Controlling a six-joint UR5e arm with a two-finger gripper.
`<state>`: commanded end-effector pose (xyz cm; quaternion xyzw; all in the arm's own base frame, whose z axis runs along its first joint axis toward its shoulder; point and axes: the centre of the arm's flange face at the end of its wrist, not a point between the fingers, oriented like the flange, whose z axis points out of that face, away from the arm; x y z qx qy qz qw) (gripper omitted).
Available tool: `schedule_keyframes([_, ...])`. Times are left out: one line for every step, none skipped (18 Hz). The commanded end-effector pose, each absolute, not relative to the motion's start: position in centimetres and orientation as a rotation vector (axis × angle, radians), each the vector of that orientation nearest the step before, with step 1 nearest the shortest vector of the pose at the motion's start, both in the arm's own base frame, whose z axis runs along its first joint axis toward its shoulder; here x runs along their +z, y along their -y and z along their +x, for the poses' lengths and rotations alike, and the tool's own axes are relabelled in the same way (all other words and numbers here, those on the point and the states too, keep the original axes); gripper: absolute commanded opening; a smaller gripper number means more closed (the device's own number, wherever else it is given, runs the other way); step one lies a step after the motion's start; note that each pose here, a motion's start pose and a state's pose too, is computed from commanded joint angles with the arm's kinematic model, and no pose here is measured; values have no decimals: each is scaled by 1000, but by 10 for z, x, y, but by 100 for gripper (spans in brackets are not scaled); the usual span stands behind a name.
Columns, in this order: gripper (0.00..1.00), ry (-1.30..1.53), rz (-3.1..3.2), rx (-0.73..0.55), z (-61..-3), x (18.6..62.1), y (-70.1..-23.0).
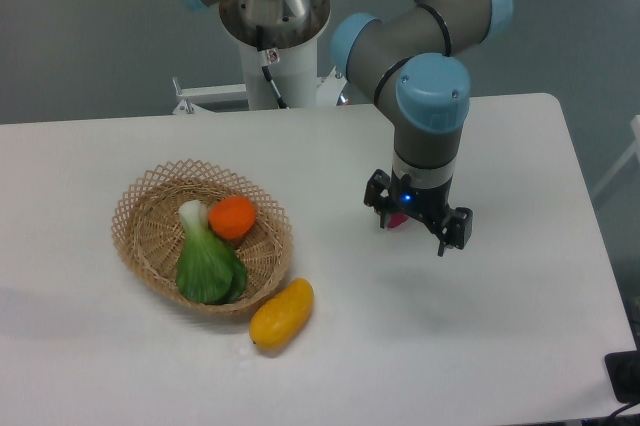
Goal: Place the orange in the basket
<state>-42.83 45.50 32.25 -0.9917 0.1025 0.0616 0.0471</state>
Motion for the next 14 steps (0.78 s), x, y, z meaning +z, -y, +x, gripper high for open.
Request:
schedule_keyframes([100, -315, -3024, 187, -428, 323, -455])
schedule_keyframes([100, -315, -3022, 191, -428, 324, -455])
schedule_keyframes([100, -315, -3023, 192, -428, 324, -455])
schedule_keyframes([100, -313, -3027, 184, -427, 321, -454])
schedule_keyframes([100, -315, -3026, 186, -426, 322, -455])
schedule_keyframes([100, -315, -3026, 186, -426, 322, -455])
schedule_keyframes([100, -313, -3027, 184, -427, 320, -454])
schedule_keyframes([100, -315, -3027, 184, -426, 320, -455])
schedule_keyframes([100, -310, -3026, 186, -427, 321, -454])
schedule_keyframes([100, -310, -3028, 182, -427, 320, -454])
schedule_keyframes([100, -313, -3027, 184, -426, 320, -455])
schedule_keyframes([100, -310, -3027, 184, -427, 320, -454])
schedule_keyframes([100, -313, -3027, 184, -426, 320, -455])
schedule_keyframes([100, -313, -3027, 184, -426, 320, -455])
